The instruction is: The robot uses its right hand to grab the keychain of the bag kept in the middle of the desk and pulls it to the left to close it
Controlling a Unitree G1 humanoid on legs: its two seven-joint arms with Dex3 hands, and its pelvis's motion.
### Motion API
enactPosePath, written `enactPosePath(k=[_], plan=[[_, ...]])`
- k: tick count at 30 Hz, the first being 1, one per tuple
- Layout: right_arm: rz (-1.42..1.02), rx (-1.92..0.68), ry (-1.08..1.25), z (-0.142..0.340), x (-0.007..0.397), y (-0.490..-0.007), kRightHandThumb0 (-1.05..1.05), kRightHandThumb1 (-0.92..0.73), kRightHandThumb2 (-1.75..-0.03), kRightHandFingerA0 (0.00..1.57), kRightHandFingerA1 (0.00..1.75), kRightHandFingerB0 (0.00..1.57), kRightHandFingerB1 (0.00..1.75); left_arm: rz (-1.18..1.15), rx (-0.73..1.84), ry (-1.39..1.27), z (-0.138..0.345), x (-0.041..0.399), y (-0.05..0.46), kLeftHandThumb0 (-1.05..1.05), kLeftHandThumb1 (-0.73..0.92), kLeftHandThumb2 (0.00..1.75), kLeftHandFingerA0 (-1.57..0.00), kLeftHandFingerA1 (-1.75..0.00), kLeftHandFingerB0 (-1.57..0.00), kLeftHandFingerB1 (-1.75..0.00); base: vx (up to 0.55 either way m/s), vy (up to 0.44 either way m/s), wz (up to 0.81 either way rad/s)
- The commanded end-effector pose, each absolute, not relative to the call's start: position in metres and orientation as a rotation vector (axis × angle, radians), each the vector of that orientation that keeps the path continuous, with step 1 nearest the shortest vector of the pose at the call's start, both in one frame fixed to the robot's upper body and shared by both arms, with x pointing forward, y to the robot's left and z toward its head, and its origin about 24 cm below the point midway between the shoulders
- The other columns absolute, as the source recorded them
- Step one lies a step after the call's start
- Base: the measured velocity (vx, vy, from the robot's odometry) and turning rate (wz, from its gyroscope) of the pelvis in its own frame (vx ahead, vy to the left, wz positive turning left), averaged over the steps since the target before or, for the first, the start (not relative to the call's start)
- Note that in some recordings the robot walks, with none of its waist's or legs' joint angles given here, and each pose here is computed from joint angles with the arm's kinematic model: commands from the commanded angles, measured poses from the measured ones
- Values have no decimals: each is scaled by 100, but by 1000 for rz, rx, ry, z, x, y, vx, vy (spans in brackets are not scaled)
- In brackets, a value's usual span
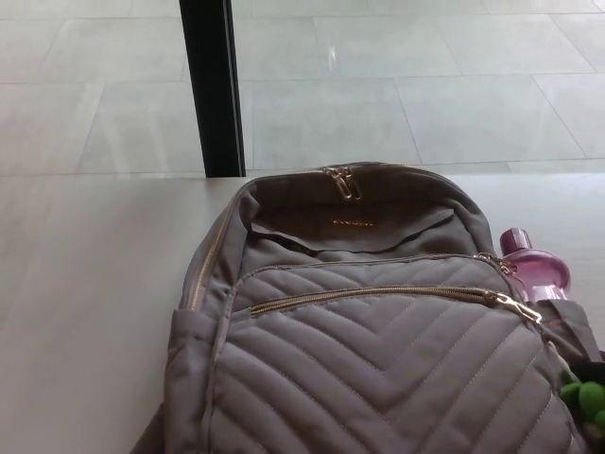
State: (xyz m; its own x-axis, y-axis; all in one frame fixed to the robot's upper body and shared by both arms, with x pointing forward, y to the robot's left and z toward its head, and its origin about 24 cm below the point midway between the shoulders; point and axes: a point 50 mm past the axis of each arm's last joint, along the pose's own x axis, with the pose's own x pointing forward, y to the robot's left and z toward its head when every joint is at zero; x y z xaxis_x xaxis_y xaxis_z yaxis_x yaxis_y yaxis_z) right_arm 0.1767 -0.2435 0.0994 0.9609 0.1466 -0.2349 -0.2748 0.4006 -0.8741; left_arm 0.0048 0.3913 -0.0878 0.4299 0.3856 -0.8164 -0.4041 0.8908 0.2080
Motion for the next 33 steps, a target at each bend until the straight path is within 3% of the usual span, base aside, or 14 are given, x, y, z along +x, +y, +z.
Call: enactPosePath(k=[1, 8, 11, 14, 18, 20, 23, 24, 25, 26, 28, 31, 32, 33], plan=[[318, -1116, 158, 90, 174, -238, -38, -72, -60, 85, 86, 42, 39, 514, -3, 992, -84, 5, 396, -98, 92, 91, -60, -56, -49, -45, 0, 0, 0], [316, -1101, 96, 93, 173, -232, -42, -76, -62, 86, 95, 43, 39, 503, -17, 978, -84, 6, 394, -98, 91, 91, -58, -56, -48, -45, 0, 0, 0], [303, -1094, 56, 96, 173, -229, -31, -81, -66, 83, 136, 50, 41, 495, 0, 972, -84, 5, 394, -96, 92, 92, -57, -54, -48, -45, 0, 0, 0], [288, -1093, 39, 96, 173, -229, -29, -83, -64, 87, 137, 53, 42, 490, 15, 964, -83, 6, 394, -95, 92, 93, -57, -55, -47, -46, 0, 0, 0], [273, -1132, 46, 95, 173, -233, -13, -86, -65, 81, 171, 75, 54, 510, -4, 974, -84, 6, 395, -99, 92, 94, -58, -56, -45, -45, 0, 0, 0], [271, -1143, 44, 94, 172, -235, -15, -84, -69, 75, 175, 79, 66, 514, -13, 976, -84, 4, 395, -99, 84, 102, -60, -60, -48, -49, 0, 0, 0], [274, -1150, 51, 93, 171, -236, -13, -82, -72, 75, 175, 80, 75, 509, -11, 975, -84, 3, 395, -93, 92, 89, -59, -54, -51, -42, 0, 0, 0], [269, -1159, 53, 91, 172, -237, -14, -78, -80, 76, 175, 78, 97, 511, -9, 974, -84, 3, 395, -100, 85, 99, -57, -58, -48, -48, 0, 0, 0], [269, -1159, 52, 91, 172, -237, -14, -78, -80, 76, 175, 78, 97, 511, -10, 974, -84, 3, 395, -100, 85, 99, -57, -58, -48, -48, 0, 0, 0], [262, -1166, 48, 91, 172, -237, -10, -74, -86, 79, 175, 73, 123, 522, -15, 976, -84, 3, 394, -96, 92, 89, -59, -57, -55, -47, 0, 0, 0], [257, -1170, 42, 91, 171, -238, -11, -72, -93, 80, 175, 71, 131, 519, -8, 976, -85, 3, 394, -99, 85, 103, -60, -61, -48, -49, 0, 0, 0], [254, -1177, 41, 90, 171, -238, -12, -73, -94, 79, 175, 68, 137, 515, -17, 970, -84, 3, 394, -97, 92, 94, -59, -59, -47, -45, 0, 0, 0], [251, -1182, 36, 90, 171, -237, -14, -72, -95, 79, 175, 69, 141, 516, -12, 974, -84, 2, 394, -86, 84, 127, -56, -63, -44, -53, 0, 0, 0], [244, -1191, 22, 90, 172, -237, -15, -68, -93, 75, 175, 67, 149, 509, -9, 971, -84, 2, 394, -99, 92, 94, -56, -57, -44, -45, 0, 0, 0]])
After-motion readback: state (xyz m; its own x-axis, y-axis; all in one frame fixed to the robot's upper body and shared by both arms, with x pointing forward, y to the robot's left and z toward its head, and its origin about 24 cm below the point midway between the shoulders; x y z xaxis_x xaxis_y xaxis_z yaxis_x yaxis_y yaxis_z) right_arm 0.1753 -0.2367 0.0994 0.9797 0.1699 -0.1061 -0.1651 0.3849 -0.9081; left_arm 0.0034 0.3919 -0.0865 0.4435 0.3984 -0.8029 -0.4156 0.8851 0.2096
